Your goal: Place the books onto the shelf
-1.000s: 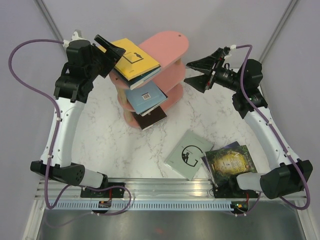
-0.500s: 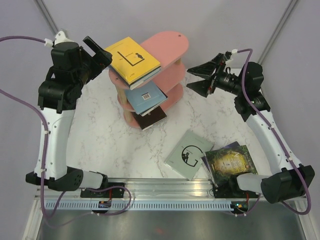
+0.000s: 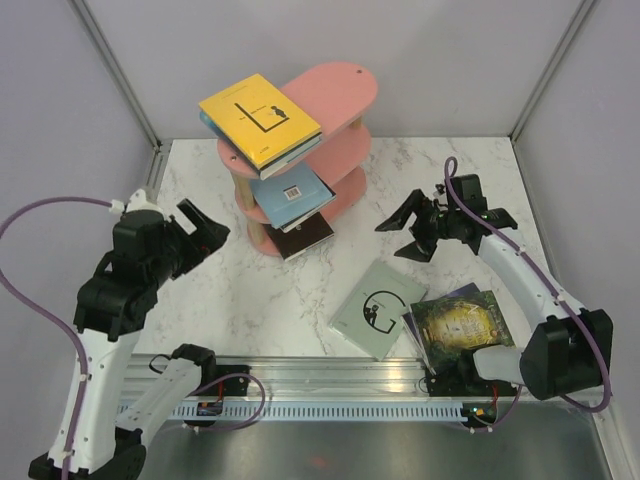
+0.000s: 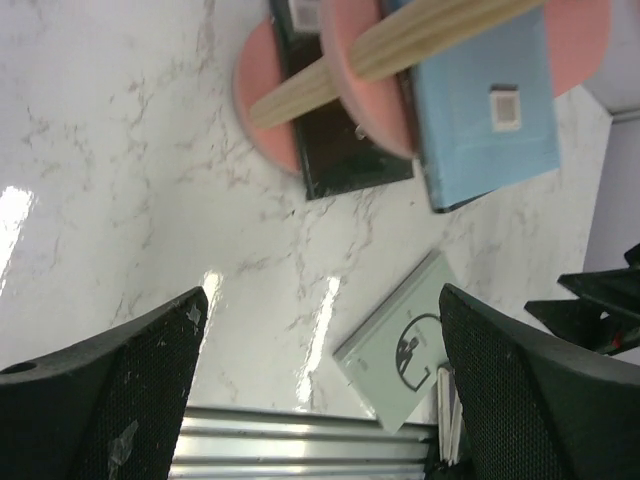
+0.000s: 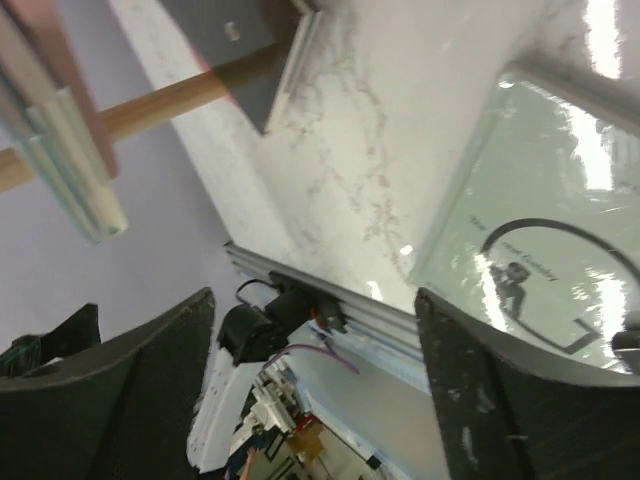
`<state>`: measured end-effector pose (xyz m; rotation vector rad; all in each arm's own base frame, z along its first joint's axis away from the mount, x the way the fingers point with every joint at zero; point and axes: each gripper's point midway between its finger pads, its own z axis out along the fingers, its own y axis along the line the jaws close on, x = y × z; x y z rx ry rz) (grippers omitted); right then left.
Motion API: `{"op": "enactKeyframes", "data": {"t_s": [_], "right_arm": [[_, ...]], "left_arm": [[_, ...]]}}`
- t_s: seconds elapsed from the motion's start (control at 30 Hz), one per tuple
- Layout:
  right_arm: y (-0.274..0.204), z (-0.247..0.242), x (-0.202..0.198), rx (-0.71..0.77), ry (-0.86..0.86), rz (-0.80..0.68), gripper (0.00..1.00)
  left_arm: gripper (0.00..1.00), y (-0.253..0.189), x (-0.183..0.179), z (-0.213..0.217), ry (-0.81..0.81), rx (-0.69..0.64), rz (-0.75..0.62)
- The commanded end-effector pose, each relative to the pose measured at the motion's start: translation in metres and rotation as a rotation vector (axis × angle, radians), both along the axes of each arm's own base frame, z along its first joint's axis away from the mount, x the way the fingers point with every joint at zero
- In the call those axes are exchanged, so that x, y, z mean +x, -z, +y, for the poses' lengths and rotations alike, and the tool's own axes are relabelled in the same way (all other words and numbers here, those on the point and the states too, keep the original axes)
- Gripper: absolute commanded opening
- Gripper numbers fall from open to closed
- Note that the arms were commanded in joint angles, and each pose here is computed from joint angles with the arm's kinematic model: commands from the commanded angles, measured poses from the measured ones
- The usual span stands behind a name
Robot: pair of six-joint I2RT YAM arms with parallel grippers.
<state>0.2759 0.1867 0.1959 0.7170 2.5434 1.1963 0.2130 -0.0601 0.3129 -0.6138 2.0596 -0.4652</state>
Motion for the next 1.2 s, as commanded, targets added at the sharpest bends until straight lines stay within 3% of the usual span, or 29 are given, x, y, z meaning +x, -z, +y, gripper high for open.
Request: {"op": "enactKeyframes", "data": {"t_s": [0.0,0.03,0.2,0.3,0.63,0.83,0.97,1.03,1.17], "right_arm": [[0.034,-0.018,0.005,-0.142,0.026,0.014,0.79],[0.041,-0.02,0.011,-0.162,0.032,0.013,0.76],[0.093,-0.041,0.027,-0.334,0.059,0.064,0.36],[0.121,-0.048,0.035,-0.399,0.045,0.091,0.2],[0.191,-0.056,0.03,-0.509,-0.006,0.196,0.15],[0.204,-0.013,-0.013,-0.489,-0.125,0.229,0.15],[0.194,0.046,-0.05,-0.402,-0.229,0.211,0.14],[0.178,0.091,-0.069,-0.265,-0.287,0.175,0.13],[0.121,0.121,-0.055,-0.151,-0.334,-0.028,0.15]], "left_arm": [[0.97,0.039,-0.018,-0.019,0.056,-0.099,0.107],[0.97,0.056,-0.026,-0.026,0.093,-0.124,0.142],[0.97,0.091,-0.042,-0.033,0.122,-0.169,0.21],[0.97,0.103,-0.049,-0.034,0.13,-0.173,0.219],[0.97,0.133,-0.063,-0.042,0.167,-0.215,0.275],[0.97,0.146,-0.064,-0.051,0.202,-0.247,0.3],[0.98,0.175,-0.069,-0.059,0.231,-0.287,0.362],[0.98,0.178,-0.07,-0.064,0.249,-0.309,0.358],[0.98,0.188,-0.073,-0.075,0.306,-0.353,0.372]]}}
